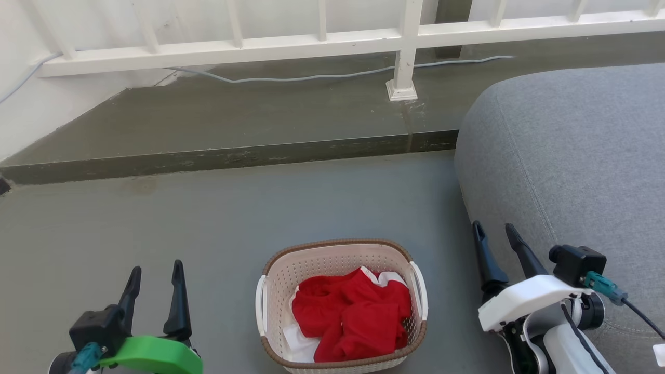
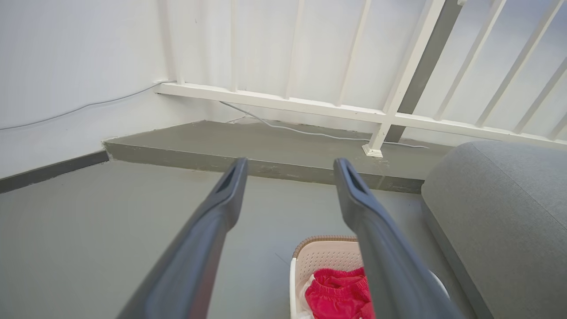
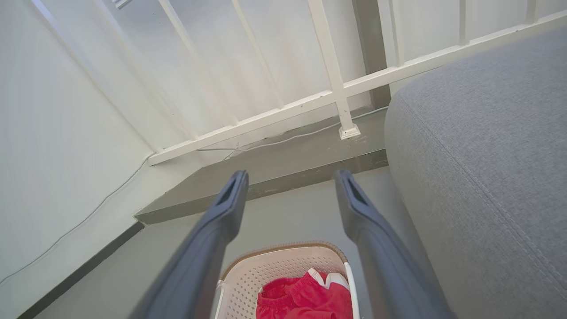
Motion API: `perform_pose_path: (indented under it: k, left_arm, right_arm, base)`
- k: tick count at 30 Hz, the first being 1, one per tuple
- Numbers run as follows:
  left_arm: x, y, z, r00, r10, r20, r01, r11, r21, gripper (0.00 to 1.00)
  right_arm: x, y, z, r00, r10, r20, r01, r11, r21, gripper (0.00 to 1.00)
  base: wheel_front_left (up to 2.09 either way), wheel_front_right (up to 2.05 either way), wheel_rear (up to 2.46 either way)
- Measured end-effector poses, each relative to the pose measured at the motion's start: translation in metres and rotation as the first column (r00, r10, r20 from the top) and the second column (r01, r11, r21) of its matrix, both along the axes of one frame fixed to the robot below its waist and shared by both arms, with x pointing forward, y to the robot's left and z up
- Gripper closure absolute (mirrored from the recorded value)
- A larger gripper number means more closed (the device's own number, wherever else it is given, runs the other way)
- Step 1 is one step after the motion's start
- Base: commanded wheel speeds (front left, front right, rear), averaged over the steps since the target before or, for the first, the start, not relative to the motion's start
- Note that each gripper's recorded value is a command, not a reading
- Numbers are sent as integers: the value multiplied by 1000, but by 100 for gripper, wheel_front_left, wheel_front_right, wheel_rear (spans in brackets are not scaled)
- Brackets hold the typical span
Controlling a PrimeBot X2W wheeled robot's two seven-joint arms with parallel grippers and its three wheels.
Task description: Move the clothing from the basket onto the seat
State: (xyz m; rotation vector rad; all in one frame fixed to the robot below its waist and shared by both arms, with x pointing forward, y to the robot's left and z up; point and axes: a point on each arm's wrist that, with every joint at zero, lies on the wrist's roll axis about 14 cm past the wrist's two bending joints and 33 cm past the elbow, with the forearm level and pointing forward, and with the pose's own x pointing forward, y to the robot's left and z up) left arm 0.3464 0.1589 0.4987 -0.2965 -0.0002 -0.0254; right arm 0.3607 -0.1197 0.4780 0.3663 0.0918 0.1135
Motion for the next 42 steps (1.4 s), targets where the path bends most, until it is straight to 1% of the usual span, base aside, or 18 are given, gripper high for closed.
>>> perform_pose_path:
  k: [9, 15, 18, 21, 42]
  left_arm:
    - [-3, -3, 5, 999, -12, 41, 6, 991, 134, 0]
    - [-6, -5, 10, 997, -18, 72, 2, 976, 217, 0]
    - [-7, -6, 10, 997, -20, 76, 2, 972, 233, 0]
    - [-7, -8, 13, 995, -29, 93, 2, 962, 273, 0]
    - [-7, -7, 11, 996, -24, 89, -1, 964, 267, 0]
  right_arm:
    - [2, 11, 11, 997, 41, 70, -32, 992, -124, 0]
    - [0, 18, 15, 992, 71, 105, -48, 977, -209, 0]
    - [0, 20, 17, 990, 81, 120, -52, 971, -232, 0]
    - [-1, 22, 19, 985, 99, 140, -58, 961, -272, 0]
    - [0, 18, 19, 986, 87, 142, -45, 960, -276, 0]
  base:
    - [0, 0, 0]
    - [0, 0, 0]
    - [0, 0, 0]
    - [0, 0, 0]
    - [0, 0, 0]
